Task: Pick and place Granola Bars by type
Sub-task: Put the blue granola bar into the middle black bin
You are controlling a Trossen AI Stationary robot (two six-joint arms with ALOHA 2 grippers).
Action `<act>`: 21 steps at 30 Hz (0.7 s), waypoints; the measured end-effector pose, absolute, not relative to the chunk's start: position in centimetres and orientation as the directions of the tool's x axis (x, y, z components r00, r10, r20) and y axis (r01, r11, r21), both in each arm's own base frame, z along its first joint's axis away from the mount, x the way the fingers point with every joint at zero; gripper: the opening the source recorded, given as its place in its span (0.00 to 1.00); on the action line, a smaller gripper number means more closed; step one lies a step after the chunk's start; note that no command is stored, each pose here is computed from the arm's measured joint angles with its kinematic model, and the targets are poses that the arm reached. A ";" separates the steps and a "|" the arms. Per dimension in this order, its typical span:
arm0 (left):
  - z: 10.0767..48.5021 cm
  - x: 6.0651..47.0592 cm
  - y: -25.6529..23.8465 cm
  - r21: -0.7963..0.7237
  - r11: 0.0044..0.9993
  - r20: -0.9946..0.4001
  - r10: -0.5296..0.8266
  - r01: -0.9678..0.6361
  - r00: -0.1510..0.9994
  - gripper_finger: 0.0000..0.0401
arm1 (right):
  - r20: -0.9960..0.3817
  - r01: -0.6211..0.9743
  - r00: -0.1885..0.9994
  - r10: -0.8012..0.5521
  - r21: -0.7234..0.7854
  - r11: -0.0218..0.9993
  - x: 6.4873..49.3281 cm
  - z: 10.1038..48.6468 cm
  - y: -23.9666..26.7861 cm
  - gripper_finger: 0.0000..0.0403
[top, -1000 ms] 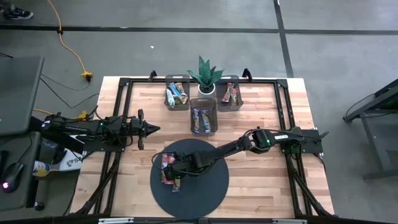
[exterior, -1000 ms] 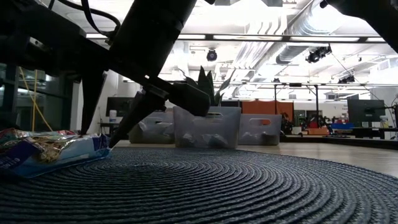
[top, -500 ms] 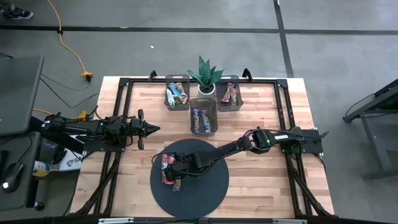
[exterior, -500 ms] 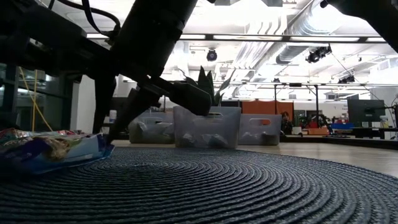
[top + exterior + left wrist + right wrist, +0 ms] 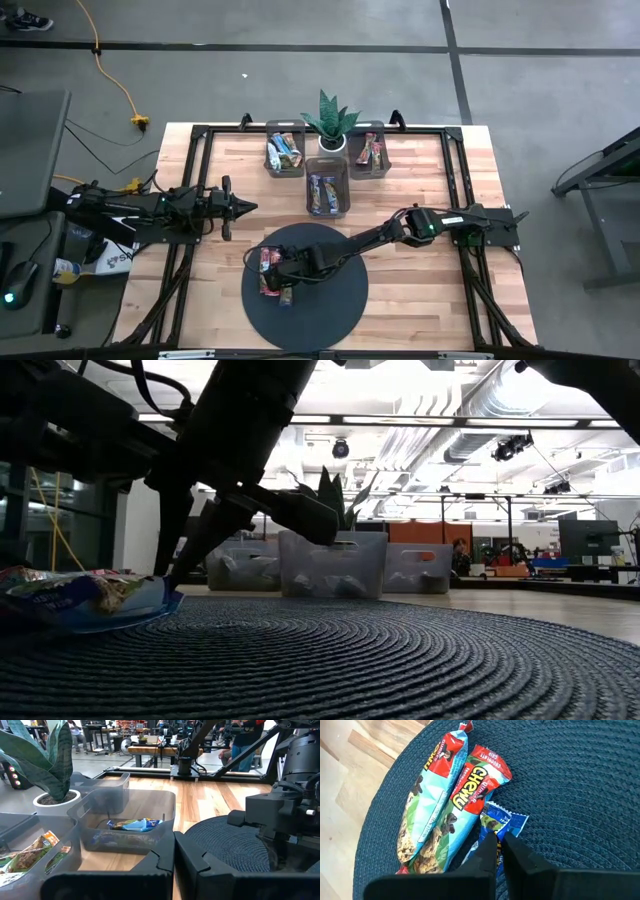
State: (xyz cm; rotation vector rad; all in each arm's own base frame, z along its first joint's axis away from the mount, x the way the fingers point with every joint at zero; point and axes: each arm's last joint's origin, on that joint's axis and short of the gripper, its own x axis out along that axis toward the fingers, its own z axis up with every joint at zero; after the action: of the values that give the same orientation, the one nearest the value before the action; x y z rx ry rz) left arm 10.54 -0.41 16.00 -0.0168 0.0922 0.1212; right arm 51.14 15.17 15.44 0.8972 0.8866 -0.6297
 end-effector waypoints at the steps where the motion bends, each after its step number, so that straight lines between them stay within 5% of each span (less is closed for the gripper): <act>1: 16.0 10.5 -0.4 -0.011 0.993 -0.093 0.120 -0.121 0.988 0.00 | -0.860 0.776 0.500 -0.105 0.392 0.494 51.1 15.4 15.2 0.00; 9: 16.0 10.5 -0.4 -0.011 0.993 -0.093 0.120 -0.121 0.988 0.00 | -0.856 0.770 0.504 -0.117 0.384 0.510 51.0 16.0 15.1 0.00; 21: 16.0 10.5 -0.4 -0.011 0.993 -0.092 0.120 -0.121 0.988 0.00 | -0.784 0.716 0.596 -0.176 0.419 0.557 49.8 22.4 14.4 0.00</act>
State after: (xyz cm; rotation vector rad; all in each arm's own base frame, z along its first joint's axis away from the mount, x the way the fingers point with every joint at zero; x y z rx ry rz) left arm 10.54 -0.41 16.00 -0.0165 0.0918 0.1211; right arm 49.77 14.43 22.41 0.8145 0.7587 -0.5906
